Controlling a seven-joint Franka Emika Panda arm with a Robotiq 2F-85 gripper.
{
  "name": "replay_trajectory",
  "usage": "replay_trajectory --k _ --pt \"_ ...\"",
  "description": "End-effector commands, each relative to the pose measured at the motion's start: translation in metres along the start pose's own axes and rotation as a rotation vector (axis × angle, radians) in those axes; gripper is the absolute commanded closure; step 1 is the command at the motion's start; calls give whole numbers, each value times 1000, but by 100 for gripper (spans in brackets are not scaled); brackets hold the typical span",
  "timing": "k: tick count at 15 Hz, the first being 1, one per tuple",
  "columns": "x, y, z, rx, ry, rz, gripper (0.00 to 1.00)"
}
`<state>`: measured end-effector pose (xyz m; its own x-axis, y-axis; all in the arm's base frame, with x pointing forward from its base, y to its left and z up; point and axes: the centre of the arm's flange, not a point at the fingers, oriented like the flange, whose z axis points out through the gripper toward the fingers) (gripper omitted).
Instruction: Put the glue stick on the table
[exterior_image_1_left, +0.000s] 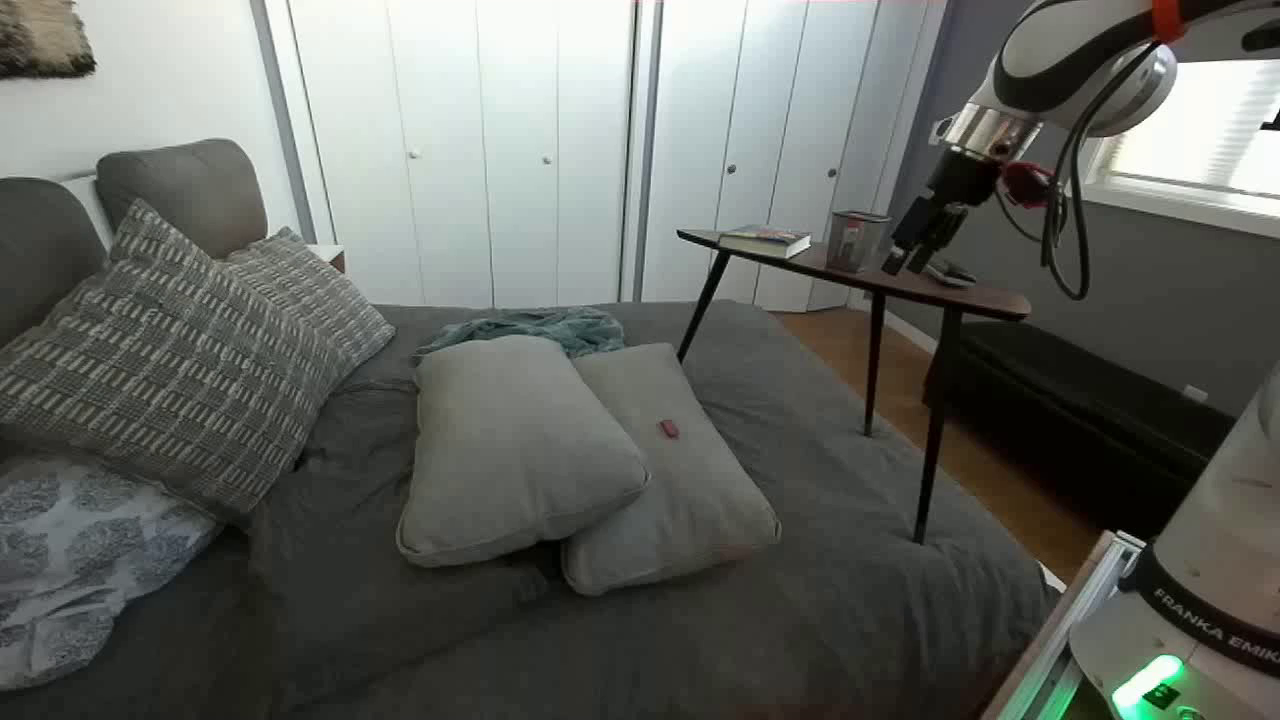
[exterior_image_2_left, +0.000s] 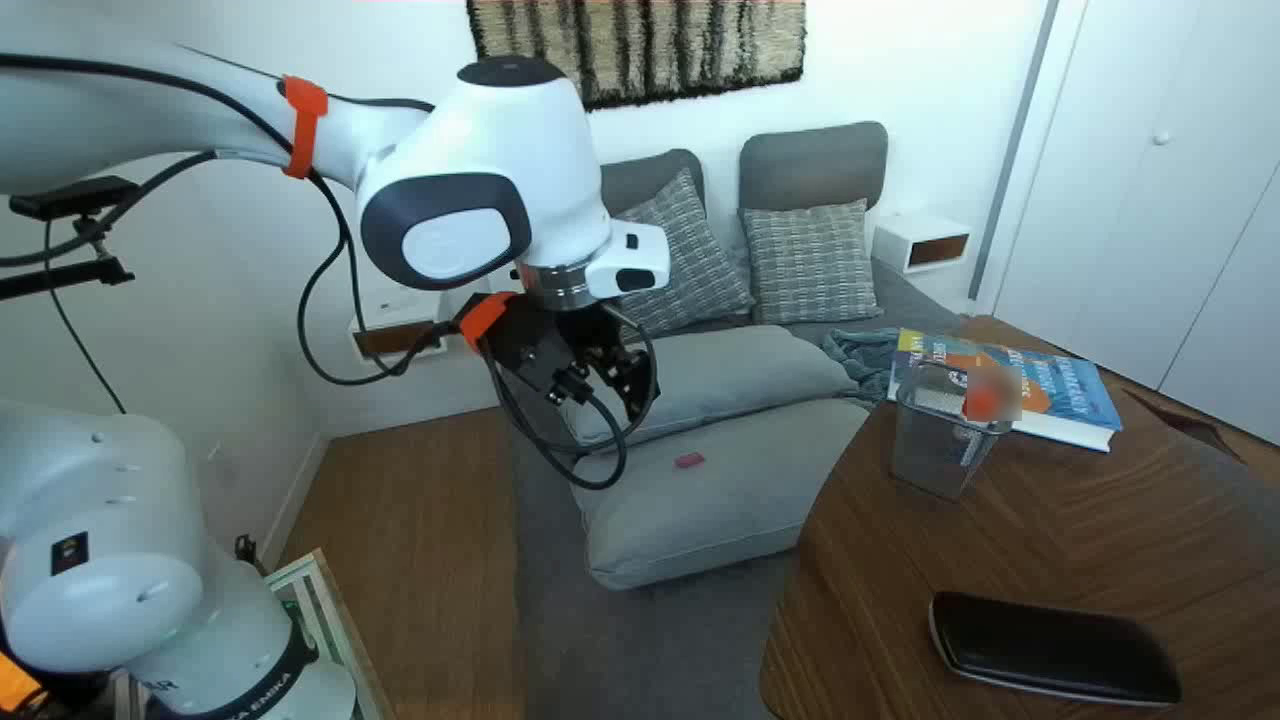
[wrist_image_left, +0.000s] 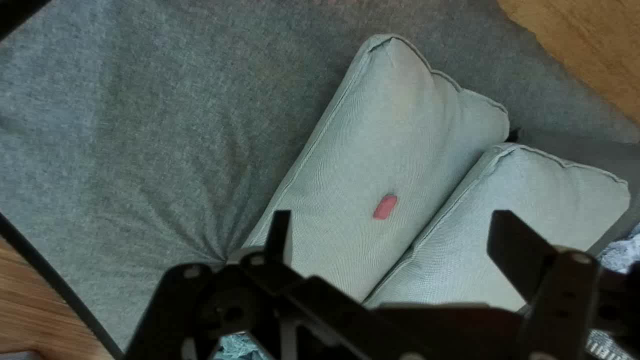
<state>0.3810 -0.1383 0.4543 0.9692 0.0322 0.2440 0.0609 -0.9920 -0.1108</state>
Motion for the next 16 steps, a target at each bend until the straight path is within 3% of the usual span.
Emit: replay_trajectory --k 1,10,14,16 --pt "0 0 0 0 0 0 0" --pt "0 0 0 0 0 0 0" --pt "31 24 -22 -66 190 65 0" --pt "45 42 -41 -139 250 93 0"
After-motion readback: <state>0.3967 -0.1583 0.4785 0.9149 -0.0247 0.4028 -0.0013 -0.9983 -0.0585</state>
